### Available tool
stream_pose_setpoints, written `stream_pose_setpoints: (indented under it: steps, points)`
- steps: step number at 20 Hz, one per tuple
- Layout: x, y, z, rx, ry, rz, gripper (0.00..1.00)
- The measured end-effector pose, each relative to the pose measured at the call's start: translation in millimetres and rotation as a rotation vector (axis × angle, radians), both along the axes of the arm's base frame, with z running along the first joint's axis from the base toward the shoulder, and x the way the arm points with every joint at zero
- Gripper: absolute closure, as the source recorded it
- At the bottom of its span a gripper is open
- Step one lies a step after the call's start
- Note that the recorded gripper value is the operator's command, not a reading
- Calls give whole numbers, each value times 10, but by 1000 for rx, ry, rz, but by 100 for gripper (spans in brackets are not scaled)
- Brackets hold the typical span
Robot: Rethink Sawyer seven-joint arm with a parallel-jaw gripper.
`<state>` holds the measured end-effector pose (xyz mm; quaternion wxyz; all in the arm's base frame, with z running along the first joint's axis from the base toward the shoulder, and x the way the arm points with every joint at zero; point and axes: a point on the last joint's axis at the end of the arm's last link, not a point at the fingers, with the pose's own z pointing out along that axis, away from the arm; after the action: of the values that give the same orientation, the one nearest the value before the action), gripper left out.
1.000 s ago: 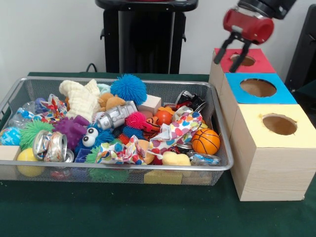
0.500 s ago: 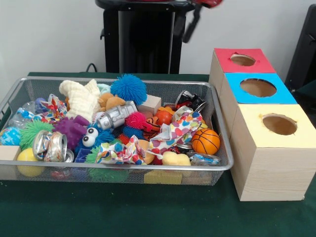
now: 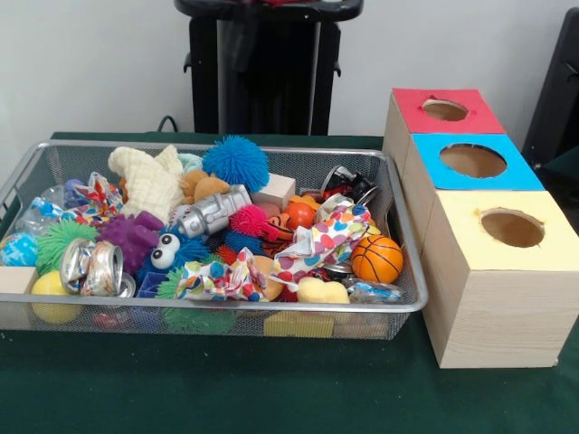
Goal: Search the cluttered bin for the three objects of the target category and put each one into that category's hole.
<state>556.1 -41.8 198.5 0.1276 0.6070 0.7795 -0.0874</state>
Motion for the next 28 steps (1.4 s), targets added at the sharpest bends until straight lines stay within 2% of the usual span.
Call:
stream_pose_setpoints:
  steps: [2,5,9,11,12,18,24,28]
  points:
    - [-109,-145,-118,-7,47,54,0]
    - [-212,-223,-262,-21,98,133,0]
    - [-296,-264,-386,-36,144,215,0]
    - [-358,-287,-484,-45,178,279,0]
    - [-410,-316,-567,-51,204,331,0]
    - [-456,-442,-699,-40,227,394,0]
    - [-465,-635,-762,-10,221,399,0]
    - [-420,-702,-761,27,195,384,0]
